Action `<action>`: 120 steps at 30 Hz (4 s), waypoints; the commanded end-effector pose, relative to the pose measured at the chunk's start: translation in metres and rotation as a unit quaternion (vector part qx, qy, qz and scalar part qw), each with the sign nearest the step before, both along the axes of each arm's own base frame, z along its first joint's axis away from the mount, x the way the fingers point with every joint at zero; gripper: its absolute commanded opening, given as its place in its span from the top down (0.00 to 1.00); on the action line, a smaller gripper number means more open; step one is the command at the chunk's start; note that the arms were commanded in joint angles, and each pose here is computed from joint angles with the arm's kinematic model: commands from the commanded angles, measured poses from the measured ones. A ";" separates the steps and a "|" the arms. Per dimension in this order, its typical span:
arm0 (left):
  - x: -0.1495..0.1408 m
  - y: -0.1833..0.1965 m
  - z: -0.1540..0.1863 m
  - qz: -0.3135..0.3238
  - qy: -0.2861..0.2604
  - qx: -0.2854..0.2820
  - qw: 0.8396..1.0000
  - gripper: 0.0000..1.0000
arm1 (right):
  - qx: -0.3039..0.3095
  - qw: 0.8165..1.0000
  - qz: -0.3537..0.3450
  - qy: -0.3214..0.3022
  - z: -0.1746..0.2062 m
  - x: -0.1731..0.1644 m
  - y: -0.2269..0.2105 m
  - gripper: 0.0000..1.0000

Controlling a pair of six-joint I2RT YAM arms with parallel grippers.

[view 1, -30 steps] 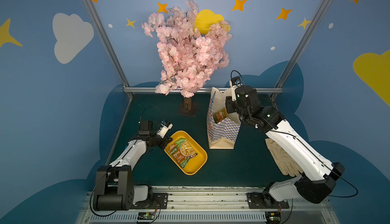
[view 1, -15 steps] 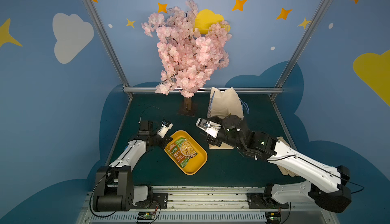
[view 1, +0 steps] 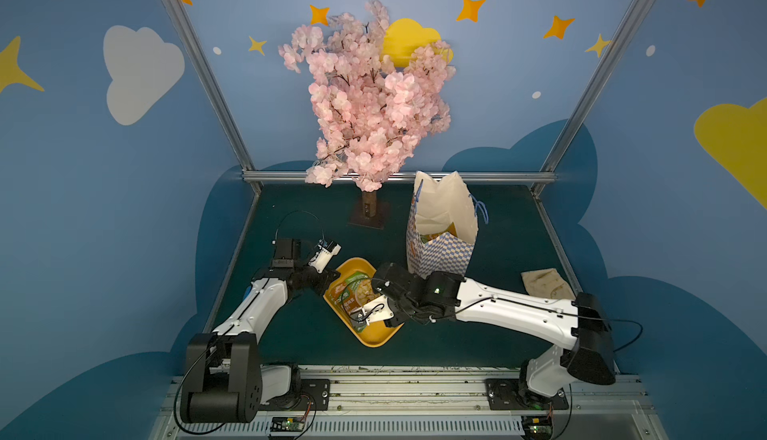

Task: Place the condiment packets inside the bag
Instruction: Pick up the condiment packet from the storage box, then place the condiment packet in the paper bag.

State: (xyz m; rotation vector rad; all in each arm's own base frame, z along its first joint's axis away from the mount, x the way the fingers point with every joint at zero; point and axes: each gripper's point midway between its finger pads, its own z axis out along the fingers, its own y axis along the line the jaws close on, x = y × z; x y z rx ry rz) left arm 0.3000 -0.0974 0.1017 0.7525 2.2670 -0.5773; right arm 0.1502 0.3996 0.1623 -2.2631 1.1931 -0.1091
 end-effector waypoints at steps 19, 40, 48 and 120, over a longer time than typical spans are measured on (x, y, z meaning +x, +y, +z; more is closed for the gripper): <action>-0.004 -0.008 0.009 -0.017 -0.006 -0.016 1.000 0.97 | -0.127 0.991 0.023 -0.020 -0.084 0.006 0.012 0.46; -0.007 -0.009 0.010 -0.023 -0.005 -0.019 1.000 0.97 | -0.075 0.992 -0.014 -0.099 -0.104 0.048 0.039 0.80; -0.005 -0.007 0.005 -0.017 -0.003 -0.010 1.000 0.97 | 0.051 0.993 -0.067 -0.084 -0.035 0.057 0.044 1.00; 0.056 0.065 0.102 0.174 -0.122 0.053 0.976 0.00 | 0.547 0.611 -0.563 0.104 0.248 0.186 -0.188 0.25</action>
